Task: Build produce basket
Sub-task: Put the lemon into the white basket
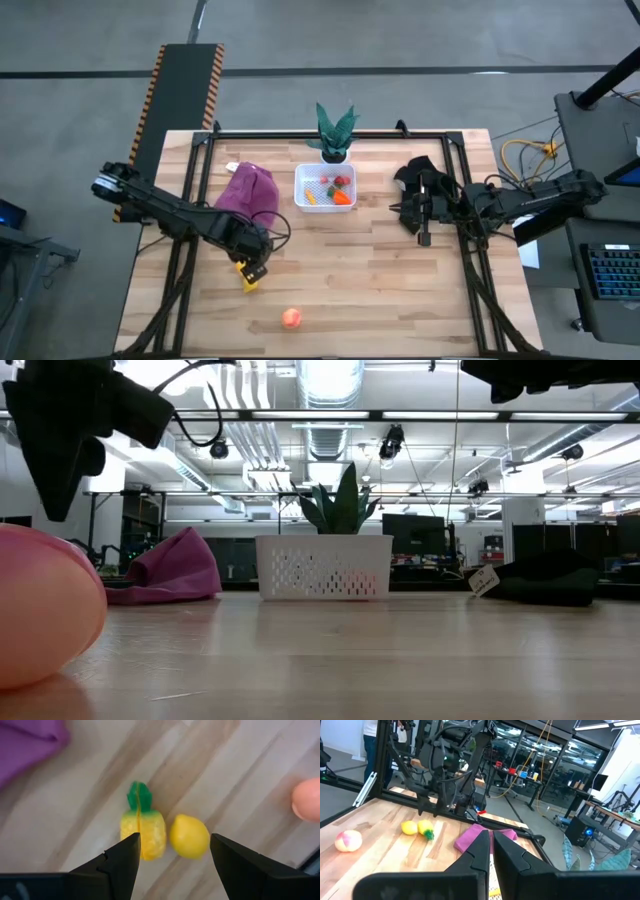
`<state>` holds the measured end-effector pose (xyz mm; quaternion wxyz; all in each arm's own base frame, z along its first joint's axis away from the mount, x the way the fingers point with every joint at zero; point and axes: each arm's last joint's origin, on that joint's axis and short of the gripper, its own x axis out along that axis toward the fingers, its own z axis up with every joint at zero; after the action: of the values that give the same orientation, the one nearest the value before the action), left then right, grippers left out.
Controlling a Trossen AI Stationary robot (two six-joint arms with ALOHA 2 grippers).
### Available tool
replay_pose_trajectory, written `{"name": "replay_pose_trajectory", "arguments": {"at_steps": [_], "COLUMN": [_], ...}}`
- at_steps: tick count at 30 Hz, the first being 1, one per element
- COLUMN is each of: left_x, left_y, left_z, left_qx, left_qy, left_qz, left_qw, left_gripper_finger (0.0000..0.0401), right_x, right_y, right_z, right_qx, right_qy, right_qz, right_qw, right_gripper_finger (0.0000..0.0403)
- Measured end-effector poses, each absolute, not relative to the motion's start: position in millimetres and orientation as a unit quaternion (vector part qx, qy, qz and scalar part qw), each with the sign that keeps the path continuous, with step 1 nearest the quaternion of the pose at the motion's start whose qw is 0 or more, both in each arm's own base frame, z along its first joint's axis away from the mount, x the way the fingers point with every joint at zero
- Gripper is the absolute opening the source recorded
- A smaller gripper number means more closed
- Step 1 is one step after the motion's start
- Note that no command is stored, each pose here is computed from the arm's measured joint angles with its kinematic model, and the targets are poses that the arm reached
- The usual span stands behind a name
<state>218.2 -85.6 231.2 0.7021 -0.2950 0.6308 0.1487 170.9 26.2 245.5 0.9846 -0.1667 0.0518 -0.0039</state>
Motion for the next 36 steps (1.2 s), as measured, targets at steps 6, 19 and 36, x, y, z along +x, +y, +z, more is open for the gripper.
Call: {"name": "replay_pose_trajectory", "arguments": {"at_steps": [6, 19, 36], "left_x": [219.9, 242.2, 242.5], "left_y": [-88.4, -127.3, -111.1], "left_z": [232.0, 236.5, 244.4], "left_qx": [-0.346, -0.340, -0.267], "left_qy": [0.627, 0.652, 0.686], "left_qz": [0.181, 0.188, 0.180], "left_qw": [0.674, 0.651, 0.653], "left_gripper_finger": [0.0226, 0.0226, 0.0226], "right_x": [170.9, 170.9, 170.9], "right_y": [26.2, 26.2, 26.2], "right_z": [245.2, 245.2, 245.0], "right_qx": [-0.167, -0.167, -0.141], "right_qy": [0.053, 0.053, 0.054], "right_qz": [-0.004, -0.004, -0.005], "right_qw": [0.985, 0.985, 0.989], "right_gripper_finger": [0.0013, 0.0013, 0.0013]}}
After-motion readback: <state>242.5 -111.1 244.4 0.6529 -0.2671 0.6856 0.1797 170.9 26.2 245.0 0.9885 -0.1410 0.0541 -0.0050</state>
